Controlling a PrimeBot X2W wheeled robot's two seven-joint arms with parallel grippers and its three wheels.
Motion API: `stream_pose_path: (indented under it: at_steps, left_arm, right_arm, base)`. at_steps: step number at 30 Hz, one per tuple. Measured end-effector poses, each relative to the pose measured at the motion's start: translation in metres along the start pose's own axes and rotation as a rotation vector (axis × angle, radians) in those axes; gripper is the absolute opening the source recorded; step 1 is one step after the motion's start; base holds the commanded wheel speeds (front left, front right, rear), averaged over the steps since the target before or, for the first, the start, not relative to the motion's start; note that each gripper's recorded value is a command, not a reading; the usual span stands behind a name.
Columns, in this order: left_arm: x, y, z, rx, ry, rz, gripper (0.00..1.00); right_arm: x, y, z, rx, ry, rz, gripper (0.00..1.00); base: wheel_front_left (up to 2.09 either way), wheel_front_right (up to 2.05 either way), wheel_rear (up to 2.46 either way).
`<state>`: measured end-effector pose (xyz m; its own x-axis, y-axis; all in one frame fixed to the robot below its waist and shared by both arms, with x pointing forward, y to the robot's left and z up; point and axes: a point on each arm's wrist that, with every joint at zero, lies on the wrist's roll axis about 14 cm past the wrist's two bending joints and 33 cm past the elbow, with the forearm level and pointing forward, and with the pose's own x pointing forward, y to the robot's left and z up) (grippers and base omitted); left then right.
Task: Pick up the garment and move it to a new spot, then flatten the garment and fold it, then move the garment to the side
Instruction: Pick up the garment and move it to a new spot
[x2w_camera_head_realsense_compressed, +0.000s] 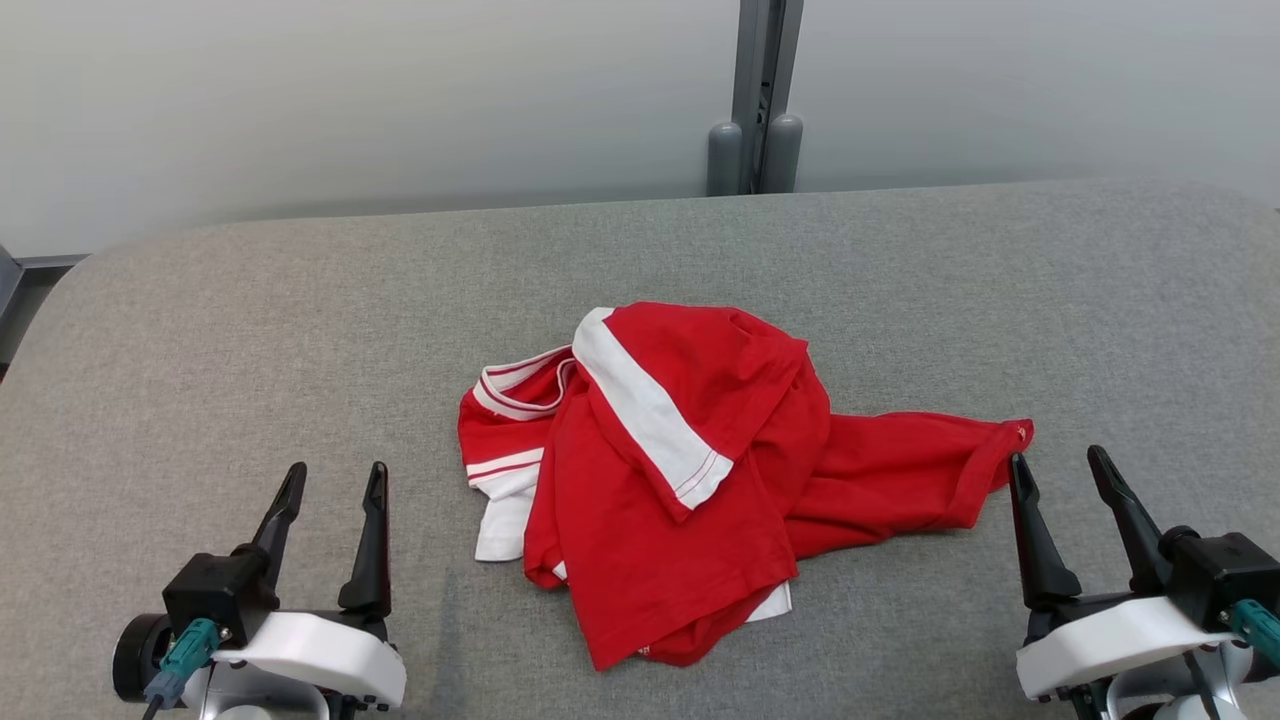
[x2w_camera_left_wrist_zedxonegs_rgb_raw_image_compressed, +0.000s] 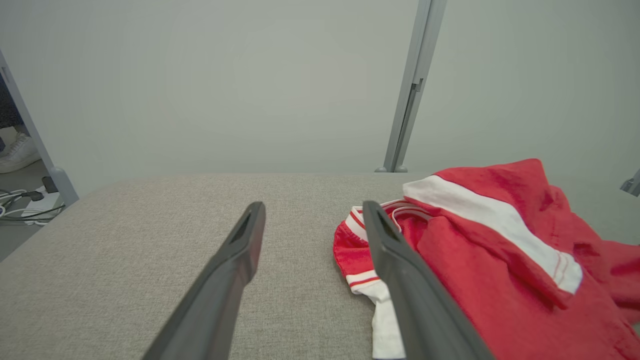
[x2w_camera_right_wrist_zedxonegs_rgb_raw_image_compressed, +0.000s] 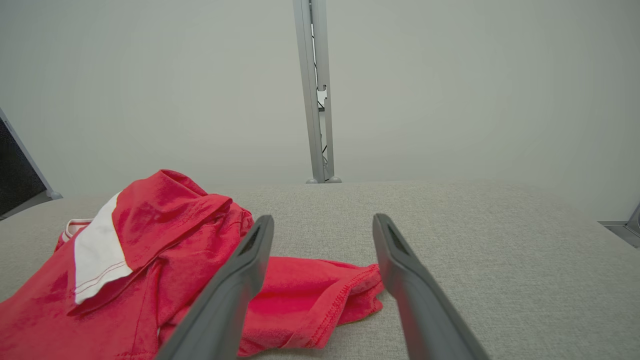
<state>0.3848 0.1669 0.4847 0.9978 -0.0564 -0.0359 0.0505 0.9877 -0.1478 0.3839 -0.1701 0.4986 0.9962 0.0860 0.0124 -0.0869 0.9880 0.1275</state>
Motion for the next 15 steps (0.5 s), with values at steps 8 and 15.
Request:
stream_pose_path:
  at_steps: [8, 15]
  left_arm:
    - [0.018, -0.017, 0.01, -0.002, -0.022, -0.06, 1.0]
    - [0.054, -0.092, 0.011, -0.005, 0.046, -0.311, 1.0]
  right_arm:
    - [0.006, 0.0, -0.005, 0.001, 0.013, 0.0, 1.0]
    - [0.019, 0.003, -0.009, 0.001, 0.023, 0.015, 1.0]
  base:
    - [0.0, 0.0, 0.0]
    - [0.0, 0.0, 0.0]
